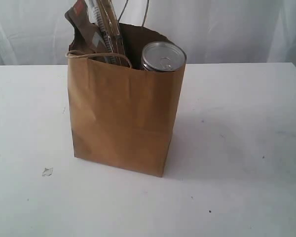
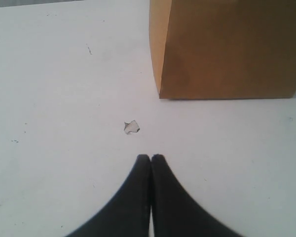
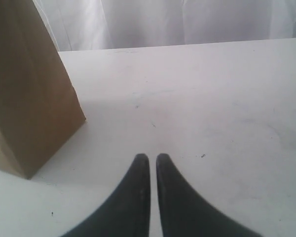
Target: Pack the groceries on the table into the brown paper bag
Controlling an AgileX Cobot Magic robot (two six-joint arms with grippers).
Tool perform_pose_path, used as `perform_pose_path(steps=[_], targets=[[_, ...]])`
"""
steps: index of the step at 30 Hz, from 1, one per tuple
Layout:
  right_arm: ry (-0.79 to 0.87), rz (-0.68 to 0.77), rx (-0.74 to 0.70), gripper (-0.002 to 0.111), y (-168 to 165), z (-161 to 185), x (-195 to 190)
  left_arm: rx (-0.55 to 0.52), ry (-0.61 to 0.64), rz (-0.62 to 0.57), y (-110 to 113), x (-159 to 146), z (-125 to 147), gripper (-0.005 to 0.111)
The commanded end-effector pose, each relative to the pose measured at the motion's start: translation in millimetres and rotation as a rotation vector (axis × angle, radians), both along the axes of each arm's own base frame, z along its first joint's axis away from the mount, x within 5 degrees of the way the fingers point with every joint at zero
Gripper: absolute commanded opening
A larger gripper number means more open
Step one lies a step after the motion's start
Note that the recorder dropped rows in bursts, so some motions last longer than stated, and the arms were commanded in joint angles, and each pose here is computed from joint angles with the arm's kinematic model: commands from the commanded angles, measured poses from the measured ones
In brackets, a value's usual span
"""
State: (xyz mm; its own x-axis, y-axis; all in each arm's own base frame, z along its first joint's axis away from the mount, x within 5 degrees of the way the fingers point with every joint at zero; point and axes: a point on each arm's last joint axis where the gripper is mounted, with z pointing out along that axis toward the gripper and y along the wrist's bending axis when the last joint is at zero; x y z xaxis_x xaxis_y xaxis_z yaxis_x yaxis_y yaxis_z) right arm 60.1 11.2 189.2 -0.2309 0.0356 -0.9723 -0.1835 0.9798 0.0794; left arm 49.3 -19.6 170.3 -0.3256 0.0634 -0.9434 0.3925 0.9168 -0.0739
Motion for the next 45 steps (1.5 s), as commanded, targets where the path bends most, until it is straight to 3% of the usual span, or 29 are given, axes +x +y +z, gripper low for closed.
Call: perform_pose_path(steps=[1, 11, 37, 45], targets=[[0.002, -0.004, 0.002, 0.005, -0.2, -1.5, -0.1, -0.004, 0.006, 0.002, 0.2, -0.3, -1.4, 0.001], [-0.024, 0.047, -0.121, 0.005, 1.8, -1.6, -0.5, -0.004, 0.006, 0.002, 0.2, -0.3, -1.4, 0.001], [-0.027, 0.052, -0.095, 0.005, 2.8, -0.9, -0.7, -0.004, 0.006, 0.002, 0.2, -0.3, -1.4, 0.001], [-0.021, -0.086, -0.096, 0.005, -5.6, -0.9, 0.7, -0.004, 0.006, 0.002, 0.2, -0.3, -1.4, 0.001]])
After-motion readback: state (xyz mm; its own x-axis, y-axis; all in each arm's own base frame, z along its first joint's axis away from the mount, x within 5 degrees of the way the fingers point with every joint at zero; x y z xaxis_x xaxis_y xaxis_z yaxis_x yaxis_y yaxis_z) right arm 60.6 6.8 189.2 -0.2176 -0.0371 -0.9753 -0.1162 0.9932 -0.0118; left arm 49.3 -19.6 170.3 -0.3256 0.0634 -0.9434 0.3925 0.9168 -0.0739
